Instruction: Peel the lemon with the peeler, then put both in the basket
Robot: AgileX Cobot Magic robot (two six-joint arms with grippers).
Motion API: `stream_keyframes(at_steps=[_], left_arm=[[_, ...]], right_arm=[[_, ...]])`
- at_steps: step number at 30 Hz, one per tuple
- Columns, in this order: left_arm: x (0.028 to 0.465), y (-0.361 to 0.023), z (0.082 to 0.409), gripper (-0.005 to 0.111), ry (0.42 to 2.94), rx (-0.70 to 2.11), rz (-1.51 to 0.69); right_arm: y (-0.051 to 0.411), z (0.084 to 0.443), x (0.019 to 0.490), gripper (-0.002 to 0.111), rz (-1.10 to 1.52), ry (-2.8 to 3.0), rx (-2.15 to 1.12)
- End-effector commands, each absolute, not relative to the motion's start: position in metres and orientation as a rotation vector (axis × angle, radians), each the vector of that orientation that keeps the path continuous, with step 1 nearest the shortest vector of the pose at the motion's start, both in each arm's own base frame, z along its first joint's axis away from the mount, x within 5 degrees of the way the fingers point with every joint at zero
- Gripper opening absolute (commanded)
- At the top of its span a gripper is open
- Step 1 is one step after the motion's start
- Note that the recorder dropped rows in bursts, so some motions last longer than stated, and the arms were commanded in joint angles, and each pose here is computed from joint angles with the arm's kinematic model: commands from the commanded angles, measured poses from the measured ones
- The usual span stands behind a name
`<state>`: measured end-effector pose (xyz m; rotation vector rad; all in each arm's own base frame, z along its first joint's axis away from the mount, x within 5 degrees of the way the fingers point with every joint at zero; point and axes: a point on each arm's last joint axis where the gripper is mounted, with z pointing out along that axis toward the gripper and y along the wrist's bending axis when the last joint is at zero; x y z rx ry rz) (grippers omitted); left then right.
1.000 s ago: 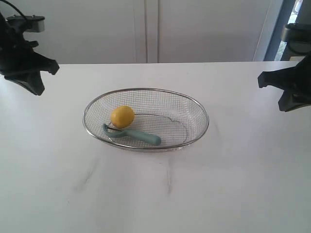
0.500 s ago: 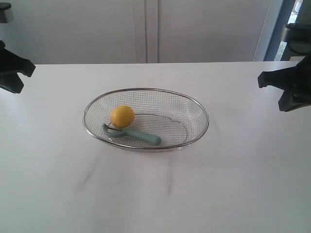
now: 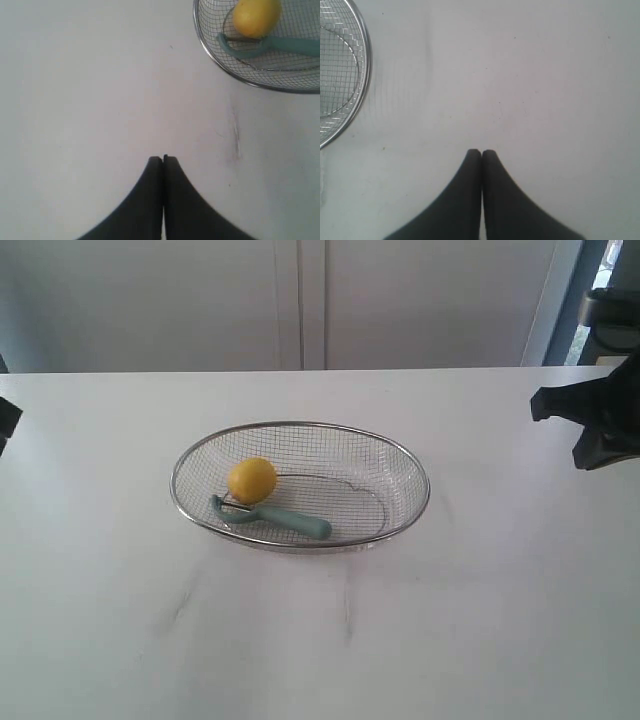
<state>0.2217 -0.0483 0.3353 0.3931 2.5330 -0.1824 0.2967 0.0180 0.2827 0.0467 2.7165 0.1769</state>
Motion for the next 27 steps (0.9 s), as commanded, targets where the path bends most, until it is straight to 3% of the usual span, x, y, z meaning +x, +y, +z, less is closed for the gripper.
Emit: stream_keyframes(at_steps=[1, 27], left_arm=[[0.2081, -0.0464, 0.3401, 0.000, 2.518, 0.374, -0.198], [0.2088, -0.0461, 0.3410, 0.000, 2.504, 0.373, -0.192]], right_arm=[[0.0152, 0.2849, 0.2954, 0.000, 0.170, 2.702, 0.057], [0.0152, 0.2849, 0.2954, 0.000, 0.170, 2.702, 0.057]])
